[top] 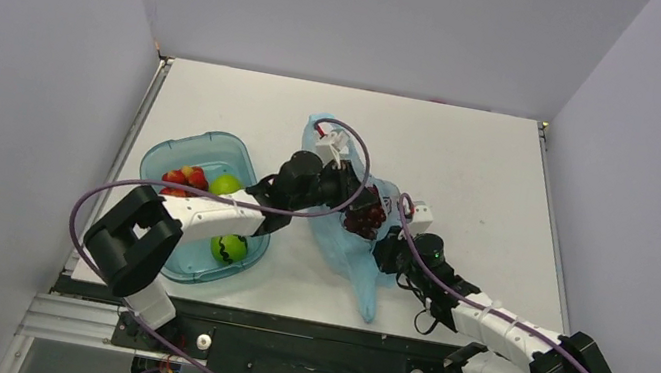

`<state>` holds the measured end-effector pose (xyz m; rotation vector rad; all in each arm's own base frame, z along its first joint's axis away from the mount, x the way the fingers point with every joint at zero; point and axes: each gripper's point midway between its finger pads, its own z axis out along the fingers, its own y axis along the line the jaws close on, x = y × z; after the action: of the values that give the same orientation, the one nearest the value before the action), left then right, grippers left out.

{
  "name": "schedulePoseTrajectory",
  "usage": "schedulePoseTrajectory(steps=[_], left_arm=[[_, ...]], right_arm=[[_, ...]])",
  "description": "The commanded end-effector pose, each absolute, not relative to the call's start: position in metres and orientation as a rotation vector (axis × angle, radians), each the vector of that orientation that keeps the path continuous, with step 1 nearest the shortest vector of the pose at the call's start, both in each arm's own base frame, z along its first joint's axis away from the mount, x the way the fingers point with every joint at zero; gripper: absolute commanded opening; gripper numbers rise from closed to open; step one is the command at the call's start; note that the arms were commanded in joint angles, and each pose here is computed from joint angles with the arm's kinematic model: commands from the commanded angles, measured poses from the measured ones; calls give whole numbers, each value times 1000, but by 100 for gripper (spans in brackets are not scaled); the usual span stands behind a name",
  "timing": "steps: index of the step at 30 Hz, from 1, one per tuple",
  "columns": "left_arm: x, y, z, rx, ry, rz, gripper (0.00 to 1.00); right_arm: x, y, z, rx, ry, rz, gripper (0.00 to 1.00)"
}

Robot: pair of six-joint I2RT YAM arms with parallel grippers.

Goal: Take the fake fruits out of the plastic bag
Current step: Take out the fake fruit from the plastic bag.

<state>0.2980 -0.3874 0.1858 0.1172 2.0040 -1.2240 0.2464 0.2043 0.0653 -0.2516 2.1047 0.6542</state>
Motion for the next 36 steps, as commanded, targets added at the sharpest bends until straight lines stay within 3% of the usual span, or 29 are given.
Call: schedulePoseTrajectory(steps=[1, 6, 11, 17, 27, 32, 36], left_arm=[[321, -385, 244, 11, 1809, -1504, 0], [314, -372, 281, -16, 1624, -1907, 0], [281, -387, 292, 140, 1596, -2061, 0], [257, -388, 246, 221, 1845, -1902, 0], [215, -375, 228, 519, 2041, -1549, 0], [217, -357, 244, 477, 1962, -1462, 0], [240, -316, 267, 295, 1896, -1230, 0]], right_arm=[[257, 209, 87, -256, 2036, 647, 0], [263, 197, 83, -217, 2049, 520, 0], [267, 189, 83, -170, 2055, 459, 0], [275, 160, 96, 3, 1973, 373, 0], [283, 111, 102, 283, 1877, 307, 0], [284, 104, 101, 305, 1878, 277, 0], [284, 101, 106, 349, 1848, 289, 0]])
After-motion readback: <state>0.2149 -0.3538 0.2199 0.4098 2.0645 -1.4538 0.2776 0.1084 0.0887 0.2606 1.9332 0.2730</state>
